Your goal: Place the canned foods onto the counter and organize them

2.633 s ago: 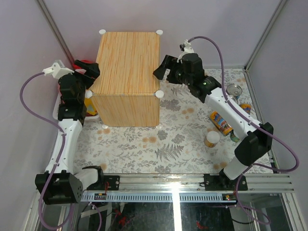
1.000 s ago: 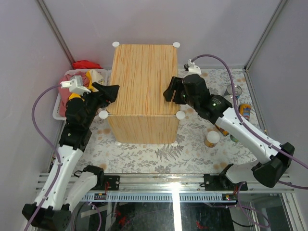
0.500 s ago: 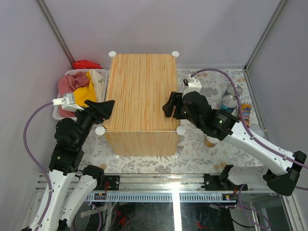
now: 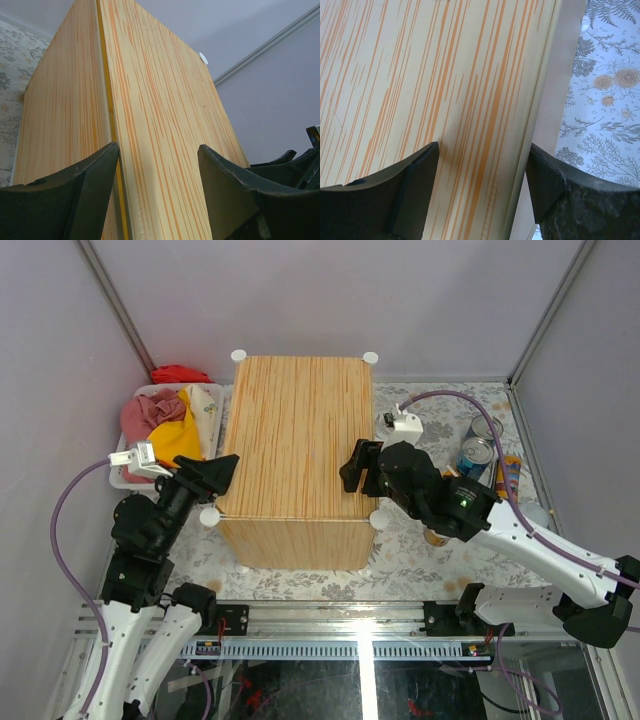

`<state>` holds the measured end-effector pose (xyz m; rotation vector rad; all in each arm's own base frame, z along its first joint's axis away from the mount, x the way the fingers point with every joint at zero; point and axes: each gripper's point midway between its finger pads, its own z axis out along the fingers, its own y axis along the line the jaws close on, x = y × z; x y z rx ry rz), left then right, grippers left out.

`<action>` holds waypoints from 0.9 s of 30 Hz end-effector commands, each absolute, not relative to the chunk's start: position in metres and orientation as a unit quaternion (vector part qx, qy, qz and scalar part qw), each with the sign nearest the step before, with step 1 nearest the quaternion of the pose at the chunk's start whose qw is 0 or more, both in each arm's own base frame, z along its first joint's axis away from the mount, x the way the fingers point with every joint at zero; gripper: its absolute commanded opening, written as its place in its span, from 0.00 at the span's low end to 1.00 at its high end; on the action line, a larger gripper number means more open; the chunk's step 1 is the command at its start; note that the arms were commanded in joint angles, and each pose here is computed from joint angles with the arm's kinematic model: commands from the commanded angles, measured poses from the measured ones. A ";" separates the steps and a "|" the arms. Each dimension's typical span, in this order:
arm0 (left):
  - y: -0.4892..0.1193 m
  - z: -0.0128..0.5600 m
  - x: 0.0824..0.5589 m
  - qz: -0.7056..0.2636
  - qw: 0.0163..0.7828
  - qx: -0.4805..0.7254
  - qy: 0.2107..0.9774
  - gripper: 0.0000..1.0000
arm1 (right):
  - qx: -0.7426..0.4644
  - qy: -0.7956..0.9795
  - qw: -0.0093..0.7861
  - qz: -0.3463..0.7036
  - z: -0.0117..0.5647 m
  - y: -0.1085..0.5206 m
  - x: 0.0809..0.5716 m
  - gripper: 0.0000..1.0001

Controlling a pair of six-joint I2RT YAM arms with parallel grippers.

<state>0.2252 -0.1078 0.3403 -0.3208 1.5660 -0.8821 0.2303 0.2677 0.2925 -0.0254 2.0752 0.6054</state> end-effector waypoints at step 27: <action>-0.165 0.270 0.208 -0.449 0.446 -0.095 0.768 0.63 | 0.026 0.820 0.553 0.148 0.382 0.203 0.272 0.89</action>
